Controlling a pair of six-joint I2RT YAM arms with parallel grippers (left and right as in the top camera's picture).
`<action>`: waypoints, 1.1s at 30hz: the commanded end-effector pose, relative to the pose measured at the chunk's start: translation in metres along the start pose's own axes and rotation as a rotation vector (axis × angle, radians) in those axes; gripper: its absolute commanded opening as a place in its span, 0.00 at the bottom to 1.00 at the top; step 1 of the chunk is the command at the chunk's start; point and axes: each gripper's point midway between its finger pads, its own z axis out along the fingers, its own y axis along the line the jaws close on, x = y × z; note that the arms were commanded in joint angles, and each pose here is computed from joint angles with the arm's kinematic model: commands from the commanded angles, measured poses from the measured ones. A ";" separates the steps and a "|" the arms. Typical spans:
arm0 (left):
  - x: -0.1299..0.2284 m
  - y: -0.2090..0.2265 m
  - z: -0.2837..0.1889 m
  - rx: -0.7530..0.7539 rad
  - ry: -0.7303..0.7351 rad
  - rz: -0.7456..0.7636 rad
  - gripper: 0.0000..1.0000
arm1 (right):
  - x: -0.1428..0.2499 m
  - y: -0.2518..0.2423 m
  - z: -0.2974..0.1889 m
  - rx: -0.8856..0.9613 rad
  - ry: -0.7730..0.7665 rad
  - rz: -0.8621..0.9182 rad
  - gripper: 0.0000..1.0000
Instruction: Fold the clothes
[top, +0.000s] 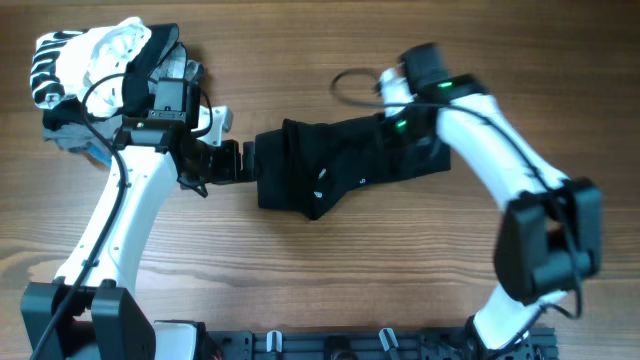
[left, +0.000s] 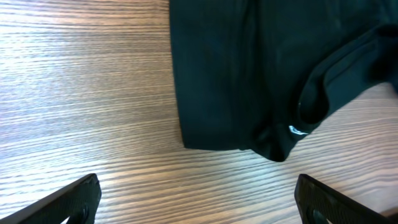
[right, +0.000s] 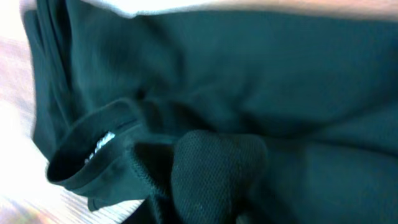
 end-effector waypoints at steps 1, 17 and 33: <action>-0.006 -0.008 -0.004 0.044 -0.013 -0.001 1.00 | 0.002 0.015 0.003 0.043 -0.001 -0.113 0.55; -0.004 -0.027 0.054 0.182 0.065 0.022 1.00 | 0.045 -0.072 0.011 0.023 0.034 0.357 0.15; 0.007 -0.010 0.059 0.051 0.102 0.042 1.00 | 0.100 -0.004 0.020 0.273 0.099 0.177 0.84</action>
